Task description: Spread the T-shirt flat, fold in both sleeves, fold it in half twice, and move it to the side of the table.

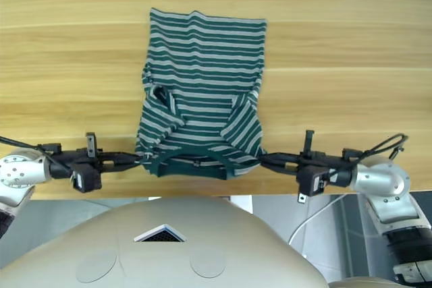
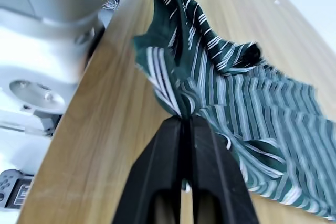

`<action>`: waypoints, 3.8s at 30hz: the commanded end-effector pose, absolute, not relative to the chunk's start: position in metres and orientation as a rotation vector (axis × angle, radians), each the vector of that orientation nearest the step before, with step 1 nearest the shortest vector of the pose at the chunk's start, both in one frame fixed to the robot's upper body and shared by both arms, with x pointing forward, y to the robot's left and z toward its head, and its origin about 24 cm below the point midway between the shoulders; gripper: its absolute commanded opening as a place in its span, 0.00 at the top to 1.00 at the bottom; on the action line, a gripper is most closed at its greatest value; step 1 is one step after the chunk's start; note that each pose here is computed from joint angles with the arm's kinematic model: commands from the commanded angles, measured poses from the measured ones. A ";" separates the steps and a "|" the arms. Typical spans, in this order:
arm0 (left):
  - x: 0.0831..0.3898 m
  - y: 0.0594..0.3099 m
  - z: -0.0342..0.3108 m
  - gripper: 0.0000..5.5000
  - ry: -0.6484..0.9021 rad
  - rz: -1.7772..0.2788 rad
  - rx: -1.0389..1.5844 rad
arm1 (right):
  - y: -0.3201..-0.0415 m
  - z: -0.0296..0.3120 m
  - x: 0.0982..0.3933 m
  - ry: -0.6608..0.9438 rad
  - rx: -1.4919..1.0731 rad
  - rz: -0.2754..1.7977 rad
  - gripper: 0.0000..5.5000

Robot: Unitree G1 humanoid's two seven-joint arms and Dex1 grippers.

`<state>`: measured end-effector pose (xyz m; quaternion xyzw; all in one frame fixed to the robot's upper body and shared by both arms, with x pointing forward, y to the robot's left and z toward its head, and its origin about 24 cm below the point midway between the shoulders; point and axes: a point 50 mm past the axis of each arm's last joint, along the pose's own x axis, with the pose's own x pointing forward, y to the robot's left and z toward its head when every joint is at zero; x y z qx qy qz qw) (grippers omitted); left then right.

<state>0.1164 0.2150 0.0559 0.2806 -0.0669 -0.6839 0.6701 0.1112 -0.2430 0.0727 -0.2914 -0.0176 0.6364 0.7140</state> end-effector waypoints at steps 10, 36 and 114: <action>0.127 0.212 0.078 0.99 -0.263 -1.541 0.531 | -0.253 0.093 0.127 -0.097 -0.689 1.338 0.99; 0.318 0.216 0.094 0.99 -0.265 -0.894 0.643 | -0.225 0.092 0.314 -0.041 -0.767 0.721 1.00; 0.356 0.211 0.077 0.02 -0.232 -0.575 -0.353 | -0.196 0.007 0.210 -0.018 -0.607 1.355 0.02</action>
